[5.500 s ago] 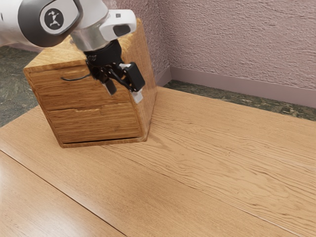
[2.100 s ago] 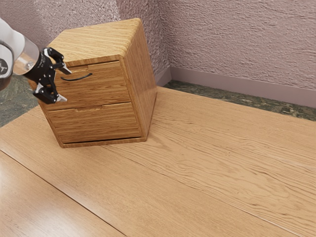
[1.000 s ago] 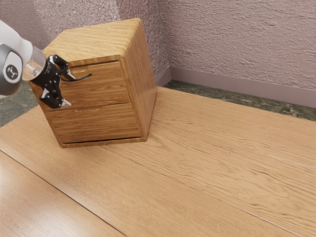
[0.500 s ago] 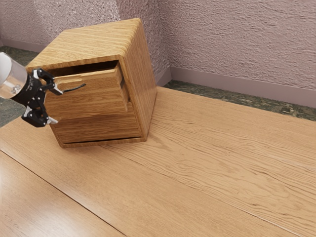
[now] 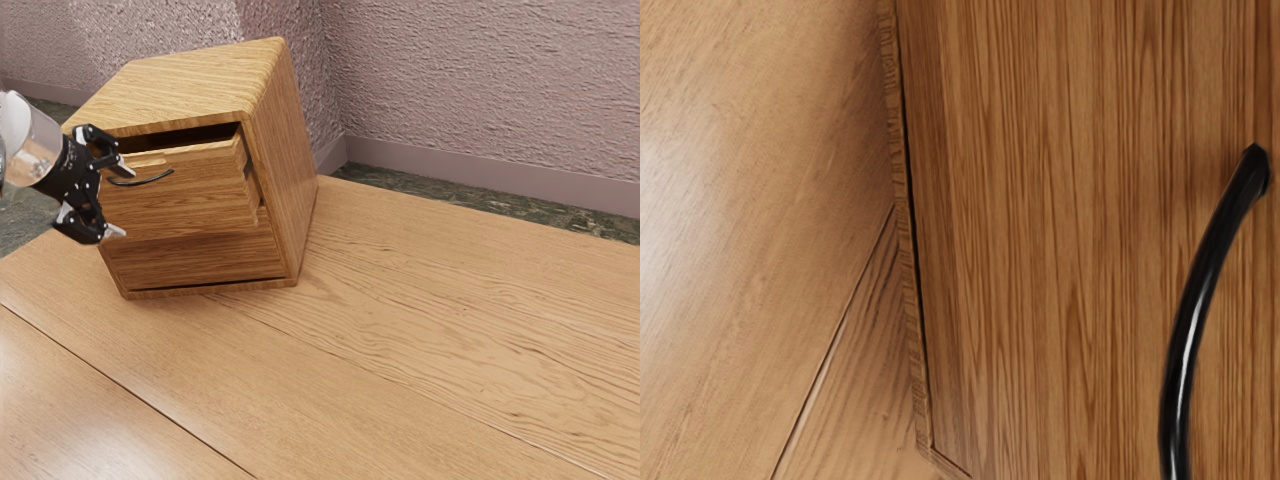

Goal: Pull the drawer handle with one arm to open the drawer

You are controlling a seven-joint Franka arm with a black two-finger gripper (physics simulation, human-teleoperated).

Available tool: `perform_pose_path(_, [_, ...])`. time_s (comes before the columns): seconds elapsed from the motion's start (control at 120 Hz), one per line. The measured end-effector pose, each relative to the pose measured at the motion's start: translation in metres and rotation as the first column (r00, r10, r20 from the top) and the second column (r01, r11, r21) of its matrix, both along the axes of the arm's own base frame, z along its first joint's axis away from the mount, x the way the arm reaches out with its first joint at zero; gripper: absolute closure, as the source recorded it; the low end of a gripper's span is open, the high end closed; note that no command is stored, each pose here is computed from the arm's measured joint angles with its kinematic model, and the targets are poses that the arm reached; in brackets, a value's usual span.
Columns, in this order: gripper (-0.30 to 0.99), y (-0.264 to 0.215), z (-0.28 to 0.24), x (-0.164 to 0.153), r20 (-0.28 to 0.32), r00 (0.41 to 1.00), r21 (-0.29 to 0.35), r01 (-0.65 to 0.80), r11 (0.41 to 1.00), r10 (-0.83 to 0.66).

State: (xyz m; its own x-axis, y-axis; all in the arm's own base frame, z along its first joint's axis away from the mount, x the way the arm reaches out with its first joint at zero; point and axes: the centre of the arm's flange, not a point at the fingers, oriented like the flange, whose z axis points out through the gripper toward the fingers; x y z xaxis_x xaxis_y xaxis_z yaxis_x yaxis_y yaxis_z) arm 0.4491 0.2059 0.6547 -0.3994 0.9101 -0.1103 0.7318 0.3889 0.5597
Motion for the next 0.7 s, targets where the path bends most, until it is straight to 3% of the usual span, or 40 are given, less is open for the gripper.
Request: perform_pose_path(0.7, [0.03,0.013,-0.019,0.020,-0.029,1.000,-0.014,-0.007,1.000,0.006])
